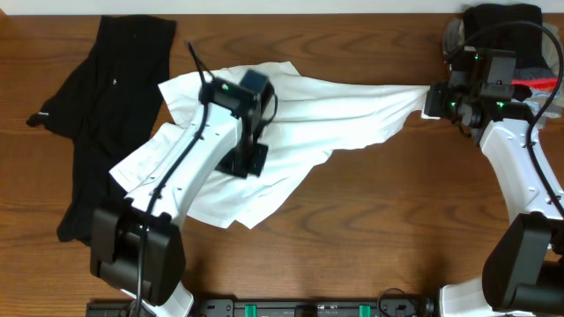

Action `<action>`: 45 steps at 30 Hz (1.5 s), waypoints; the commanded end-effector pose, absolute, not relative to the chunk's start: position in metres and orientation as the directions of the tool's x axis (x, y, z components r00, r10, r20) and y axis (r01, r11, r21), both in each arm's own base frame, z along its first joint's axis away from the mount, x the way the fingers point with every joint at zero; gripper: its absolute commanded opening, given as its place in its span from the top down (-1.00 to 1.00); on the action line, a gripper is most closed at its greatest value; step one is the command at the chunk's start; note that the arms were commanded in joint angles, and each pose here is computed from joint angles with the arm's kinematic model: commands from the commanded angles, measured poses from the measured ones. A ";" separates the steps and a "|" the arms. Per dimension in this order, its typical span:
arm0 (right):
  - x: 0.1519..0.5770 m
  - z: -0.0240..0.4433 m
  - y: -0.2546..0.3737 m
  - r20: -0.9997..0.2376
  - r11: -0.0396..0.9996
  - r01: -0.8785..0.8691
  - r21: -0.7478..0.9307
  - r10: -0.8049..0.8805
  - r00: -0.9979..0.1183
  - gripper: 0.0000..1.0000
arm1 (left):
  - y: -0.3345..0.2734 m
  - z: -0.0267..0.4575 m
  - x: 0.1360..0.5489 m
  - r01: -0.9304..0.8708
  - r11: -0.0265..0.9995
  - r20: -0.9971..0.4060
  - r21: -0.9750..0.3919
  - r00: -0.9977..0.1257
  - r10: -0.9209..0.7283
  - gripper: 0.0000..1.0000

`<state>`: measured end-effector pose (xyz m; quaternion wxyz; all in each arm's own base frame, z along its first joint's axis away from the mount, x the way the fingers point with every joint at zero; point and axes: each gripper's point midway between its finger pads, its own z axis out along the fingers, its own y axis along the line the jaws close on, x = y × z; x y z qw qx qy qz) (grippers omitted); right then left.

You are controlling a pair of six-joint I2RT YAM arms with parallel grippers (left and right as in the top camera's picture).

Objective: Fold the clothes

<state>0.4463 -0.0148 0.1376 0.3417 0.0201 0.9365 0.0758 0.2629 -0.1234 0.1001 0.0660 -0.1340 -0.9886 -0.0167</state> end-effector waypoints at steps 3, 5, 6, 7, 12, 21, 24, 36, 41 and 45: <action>0.449 0.155 -0.021 -0.667 0.992 -0.017 0.125 0.071 -0.742 0.96 | -0.134 0.093 0.231 0.205 0.979 0.106 -0.009 -0.973 0.205 0.88; 0.448 0.154 -0.021 -0.664 0.992 -0.017 0.126 0.072 -0.745 0.96 | -0.137 0.089 0.222 0.186 0.983 0.076 -0.013 -0.980 0.186 0.88; 0.448 0.154 -0.021 -0.662 0.992 -0.017 0.126 0.071 -0.746 0.95 | -0.138 0.086 0.218 0.177 0.984 0.061 -0.014 -0.982 0.177 0.88; 0.447 0.153 -0.021 -0.659 0.992 -0.016 0.127 0.072 -0.749 0.96 | -0.136 0.082 0.215 0.158 0.987 0.044 -0.007 -0.986 0.158 0.87; 0.446 0.152 -0.021 -0.655 0.991 -0.017 0.129 0.073 -0.752 0.95 | -0.124 0.053 0.203 0.040 0.999 0.010 0.022 -0.999 0.040 0.88; 0.443 0.150 -0.019 -0.642 0.991 -0.019 0.136 0.073 -0.763 0.92 | -0.123 0.020 0.201 -0.028 1.000 -0.026 0.000 -0.999 -0.028 0.71; 0.443 0.150 -0.019 -0.642 0.991 -0.019 0.136 0.073 -0.763 0.93 | -0.125 0.020 0.206 -0.030 1.000 -0.043 -0.010 -0.999 -0.030 0.38; 0.443 0.150 -0.019 -0.642 0.991 -0.019 0.136 0.073 -0.763 0.77 | -0.129 0.018 0.206 -0.027 0.999 -0.042 -0.036 -0.999 -0.029 -0.07; 0.442 0.150 -0.019 -0.640 0.991 -0.019 0.136 0.073 -0.765 0.73 | -0.140 0.017 0.208 -0.021 0.996 -0.042 -0.088 -0.999 -0.025 -0.07; 0.442 0.149 -0.019 -0.637 0.990 -0.018 0.136 0.074 -0.767 0.72 | -0.141 0.010 0.204 -0.015 0.997 -0.014 -0.076 -1.000 -0.016 0.09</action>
